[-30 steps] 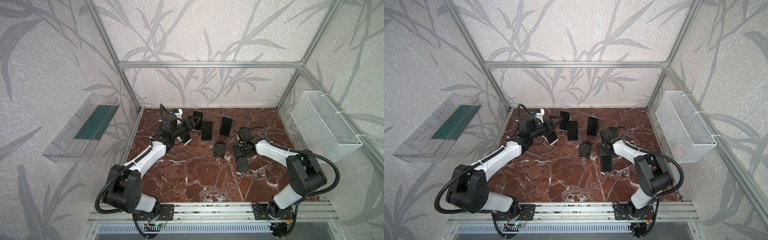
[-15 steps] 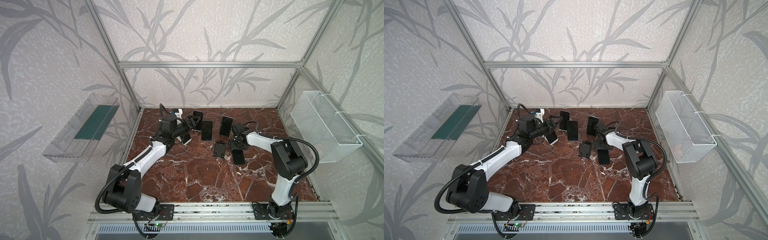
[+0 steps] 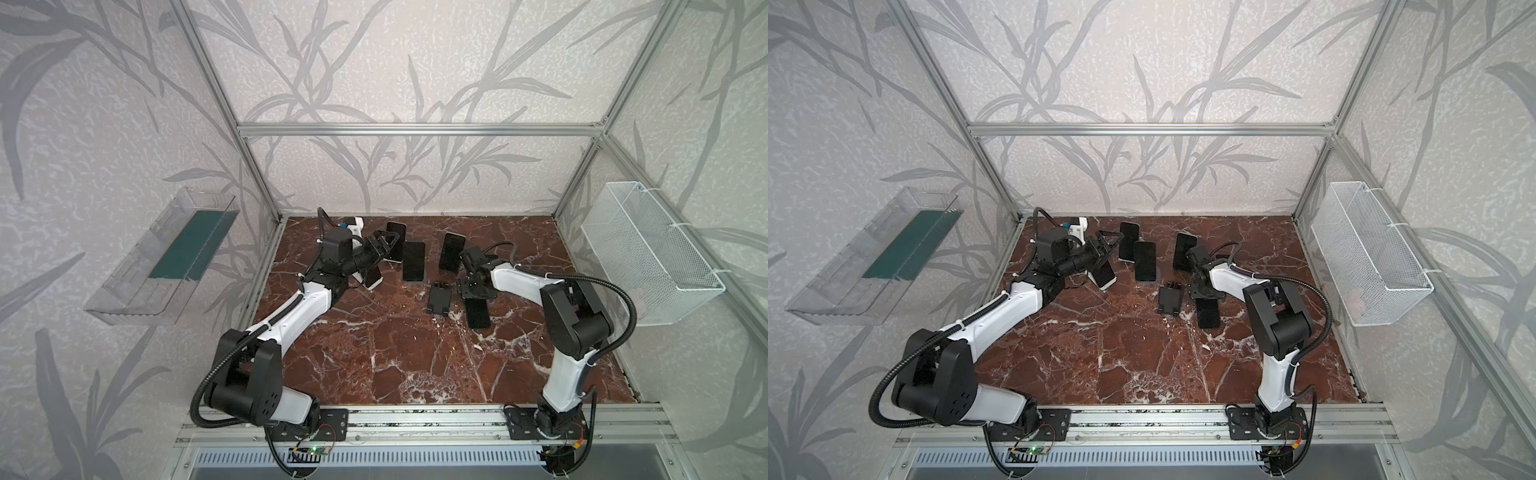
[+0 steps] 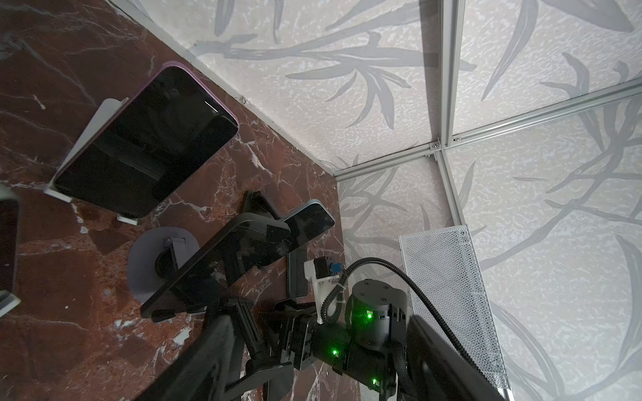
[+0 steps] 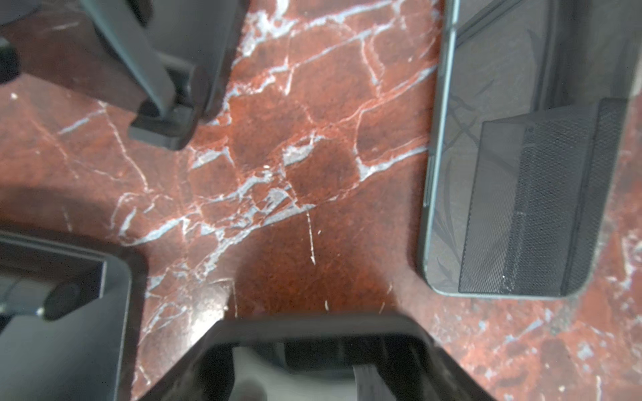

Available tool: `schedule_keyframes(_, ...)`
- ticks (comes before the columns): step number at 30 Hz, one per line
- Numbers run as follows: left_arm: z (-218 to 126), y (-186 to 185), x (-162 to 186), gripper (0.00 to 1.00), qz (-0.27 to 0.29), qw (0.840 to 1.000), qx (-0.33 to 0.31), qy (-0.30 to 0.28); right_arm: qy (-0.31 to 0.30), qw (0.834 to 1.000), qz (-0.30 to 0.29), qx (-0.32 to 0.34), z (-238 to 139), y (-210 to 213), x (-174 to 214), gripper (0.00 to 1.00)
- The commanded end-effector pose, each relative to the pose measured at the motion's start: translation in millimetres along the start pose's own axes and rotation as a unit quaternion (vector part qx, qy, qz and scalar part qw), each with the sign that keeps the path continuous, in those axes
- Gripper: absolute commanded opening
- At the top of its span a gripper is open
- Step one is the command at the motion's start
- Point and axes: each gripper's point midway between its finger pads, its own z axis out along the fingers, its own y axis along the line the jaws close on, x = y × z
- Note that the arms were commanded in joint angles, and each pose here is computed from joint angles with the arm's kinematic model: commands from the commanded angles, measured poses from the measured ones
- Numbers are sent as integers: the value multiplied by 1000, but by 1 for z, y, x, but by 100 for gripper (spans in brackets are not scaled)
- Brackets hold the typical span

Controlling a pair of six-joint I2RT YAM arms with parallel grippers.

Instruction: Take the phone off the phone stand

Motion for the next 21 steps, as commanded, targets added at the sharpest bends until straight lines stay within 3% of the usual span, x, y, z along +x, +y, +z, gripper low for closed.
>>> schedule_keyframes(1, -10, -23, -14, 79, 15, 999, 28, -18, 3, 1000, 6, 30, 3, 0, 3, 79)
schedule_keyframes(21, -10, -24, -16, 79, 12, 999, 32, -19, -1, 999, -4, 44, 1, -4, -4, 74)
